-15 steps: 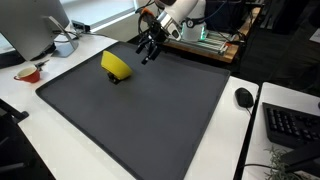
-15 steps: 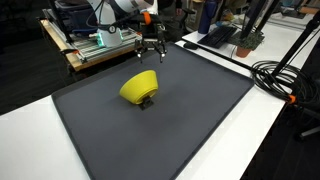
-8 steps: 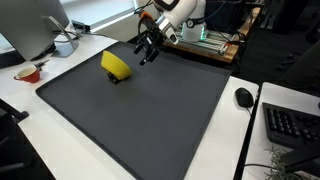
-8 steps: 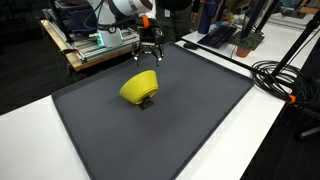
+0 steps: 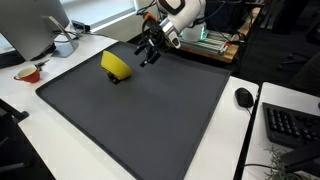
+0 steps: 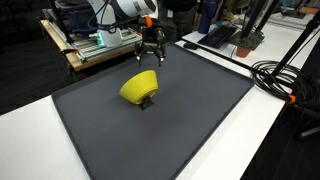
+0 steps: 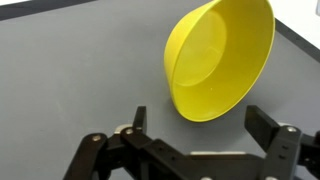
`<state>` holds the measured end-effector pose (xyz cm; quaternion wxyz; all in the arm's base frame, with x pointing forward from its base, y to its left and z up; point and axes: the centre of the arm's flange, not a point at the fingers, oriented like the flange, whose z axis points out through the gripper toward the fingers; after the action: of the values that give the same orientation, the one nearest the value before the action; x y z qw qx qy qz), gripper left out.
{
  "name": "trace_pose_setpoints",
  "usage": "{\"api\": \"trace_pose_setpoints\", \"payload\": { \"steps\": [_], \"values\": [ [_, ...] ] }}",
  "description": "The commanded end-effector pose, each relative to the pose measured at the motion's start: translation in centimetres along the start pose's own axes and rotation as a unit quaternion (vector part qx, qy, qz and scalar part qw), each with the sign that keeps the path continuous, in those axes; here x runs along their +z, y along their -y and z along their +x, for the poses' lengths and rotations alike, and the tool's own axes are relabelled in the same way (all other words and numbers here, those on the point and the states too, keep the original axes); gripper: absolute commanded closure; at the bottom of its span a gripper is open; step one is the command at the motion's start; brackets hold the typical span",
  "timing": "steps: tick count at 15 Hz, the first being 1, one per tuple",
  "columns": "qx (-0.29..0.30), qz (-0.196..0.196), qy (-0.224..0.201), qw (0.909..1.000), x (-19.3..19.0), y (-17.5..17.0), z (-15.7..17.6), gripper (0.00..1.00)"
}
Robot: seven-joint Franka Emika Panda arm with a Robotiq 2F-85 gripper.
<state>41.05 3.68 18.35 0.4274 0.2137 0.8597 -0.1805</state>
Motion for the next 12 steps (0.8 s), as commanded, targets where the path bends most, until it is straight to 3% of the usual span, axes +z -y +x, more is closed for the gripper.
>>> {"api": "trace_pose_setpoints", "payload": {
  "steps": [1, 6, 12],
  "values": [
    [-0.018, -0.021, 0.036, 0.9989, -0.1, -0.9, 2.1, 0.0],
    [-0.07, -0.033, 0.044, 0.996, 0.6, -0.1, 3.7, 0.0],
    [-0.118, -0.056, 0.066, 0.9893, 2.2, 1.0, 2.6, 0.0]
  ]
}}
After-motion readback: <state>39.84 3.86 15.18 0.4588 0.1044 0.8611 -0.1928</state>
